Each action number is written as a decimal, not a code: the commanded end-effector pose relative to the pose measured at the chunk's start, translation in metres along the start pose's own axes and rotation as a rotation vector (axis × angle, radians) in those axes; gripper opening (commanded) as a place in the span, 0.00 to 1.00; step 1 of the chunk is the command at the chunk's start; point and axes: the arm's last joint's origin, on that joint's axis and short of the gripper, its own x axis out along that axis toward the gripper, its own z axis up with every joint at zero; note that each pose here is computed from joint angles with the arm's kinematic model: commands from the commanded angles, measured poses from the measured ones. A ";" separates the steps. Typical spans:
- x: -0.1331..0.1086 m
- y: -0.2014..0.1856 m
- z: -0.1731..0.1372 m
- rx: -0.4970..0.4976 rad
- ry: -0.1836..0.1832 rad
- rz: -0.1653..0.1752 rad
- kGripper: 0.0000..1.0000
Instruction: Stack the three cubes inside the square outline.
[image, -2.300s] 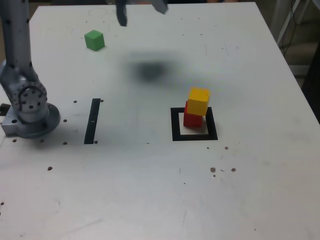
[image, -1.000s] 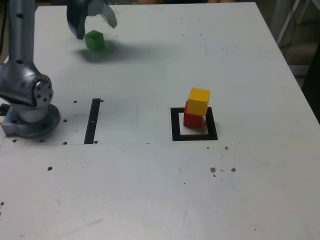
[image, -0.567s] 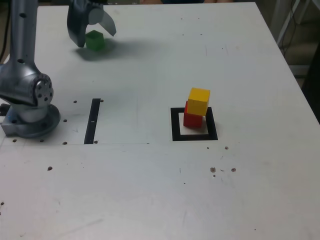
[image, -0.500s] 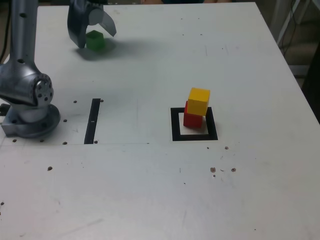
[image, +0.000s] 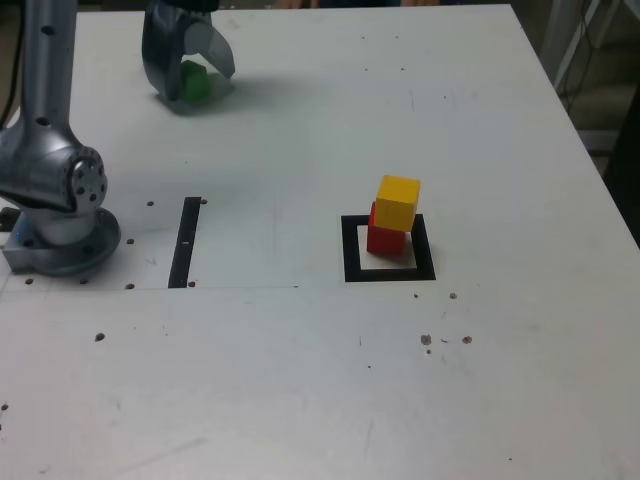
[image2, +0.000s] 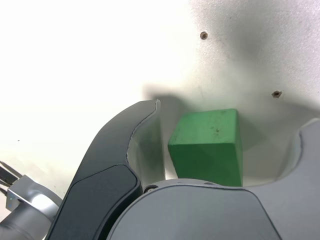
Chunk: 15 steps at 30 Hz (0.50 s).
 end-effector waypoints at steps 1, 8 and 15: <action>0.001 0.002 0.001 -0.008 0.000 -0.001 0.79; 0.002 0.002 0.000 -0.024 -0.001 0.000 0.59; -0.002 0.004 0.000 -0.031 -0.012 0.023 0.45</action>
